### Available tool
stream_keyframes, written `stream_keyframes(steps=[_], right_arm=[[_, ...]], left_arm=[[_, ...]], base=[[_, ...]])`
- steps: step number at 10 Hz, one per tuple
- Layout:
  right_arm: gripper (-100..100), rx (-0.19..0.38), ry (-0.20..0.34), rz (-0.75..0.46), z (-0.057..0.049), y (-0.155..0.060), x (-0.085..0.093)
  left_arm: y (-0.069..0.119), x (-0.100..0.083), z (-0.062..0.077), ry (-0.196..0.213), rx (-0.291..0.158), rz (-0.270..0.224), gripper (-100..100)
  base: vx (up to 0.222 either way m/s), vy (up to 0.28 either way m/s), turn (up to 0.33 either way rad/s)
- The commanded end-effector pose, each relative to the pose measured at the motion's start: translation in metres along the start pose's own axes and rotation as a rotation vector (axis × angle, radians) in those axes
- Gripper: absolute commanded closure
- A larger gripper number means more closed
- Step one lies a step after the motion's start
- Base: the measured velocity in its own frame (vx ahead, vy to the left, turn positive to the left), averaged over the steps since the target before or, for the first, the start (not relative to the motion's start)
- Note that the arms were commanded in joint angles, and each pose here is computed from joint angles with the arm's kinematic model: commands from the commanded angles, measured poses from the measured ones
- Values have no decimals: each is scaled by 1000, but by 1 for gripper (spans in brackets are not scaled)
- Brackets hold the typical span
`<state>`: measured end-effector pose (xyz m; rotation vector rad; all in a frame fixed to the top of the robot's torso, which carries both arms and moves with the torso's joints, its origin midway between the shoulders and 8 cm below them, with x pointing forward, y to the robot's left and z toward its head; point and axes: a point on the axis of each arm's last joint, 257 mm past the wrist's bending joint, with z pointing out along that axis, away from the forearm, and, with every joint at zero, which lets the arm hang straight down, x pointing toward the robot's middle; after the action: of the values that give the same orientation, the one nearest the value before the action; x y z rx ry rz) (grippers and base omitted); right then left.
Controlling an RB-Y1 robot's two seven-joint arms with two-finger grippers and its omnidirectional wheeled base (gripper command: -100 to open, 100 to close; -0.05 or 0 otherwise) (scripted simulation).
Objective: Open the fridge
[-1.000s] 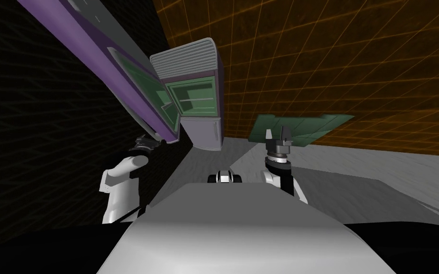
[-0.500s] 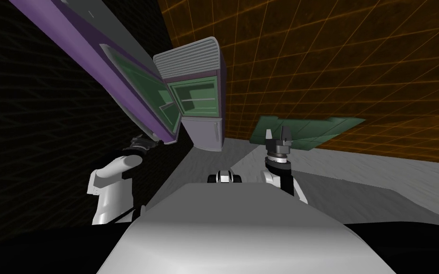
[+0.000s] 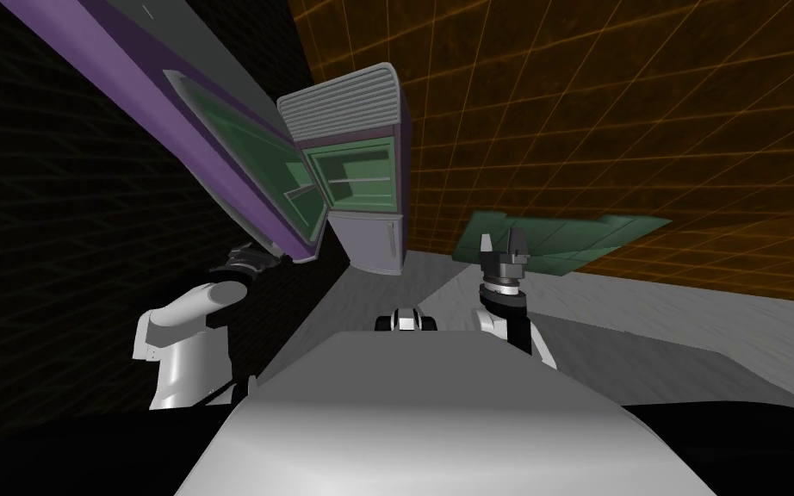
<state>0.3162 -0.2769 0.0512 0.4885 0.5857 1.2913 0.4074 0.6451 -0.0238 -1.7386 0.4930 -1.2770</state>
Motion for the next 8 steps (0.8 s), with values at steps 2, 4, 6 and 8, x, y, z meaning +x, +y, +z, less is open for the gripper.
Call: stream_keyframes(steps=[2, 4, 6, 8], right_arm=[[0, 0, 0, 0, 0, 0, 0], [0, 0, 0, 0, 0, 0, 0], [0, 0, 0, 0, 0, 0, 0], [0, 0, 0, 0, 0, 0, 0]], left_arm=[[-21, 18, 3, 36, 37, 4, -100], [-30, 20, -1, 31, 26, 1, -100], [-40, 22, -6, 21, 11, -3, -100], [-40, 22, -6, 21, 11, -3, -100]], base=[[1, -6, -2], [52, -25, 44], [72, -30, 61], [43, -17, 22]])
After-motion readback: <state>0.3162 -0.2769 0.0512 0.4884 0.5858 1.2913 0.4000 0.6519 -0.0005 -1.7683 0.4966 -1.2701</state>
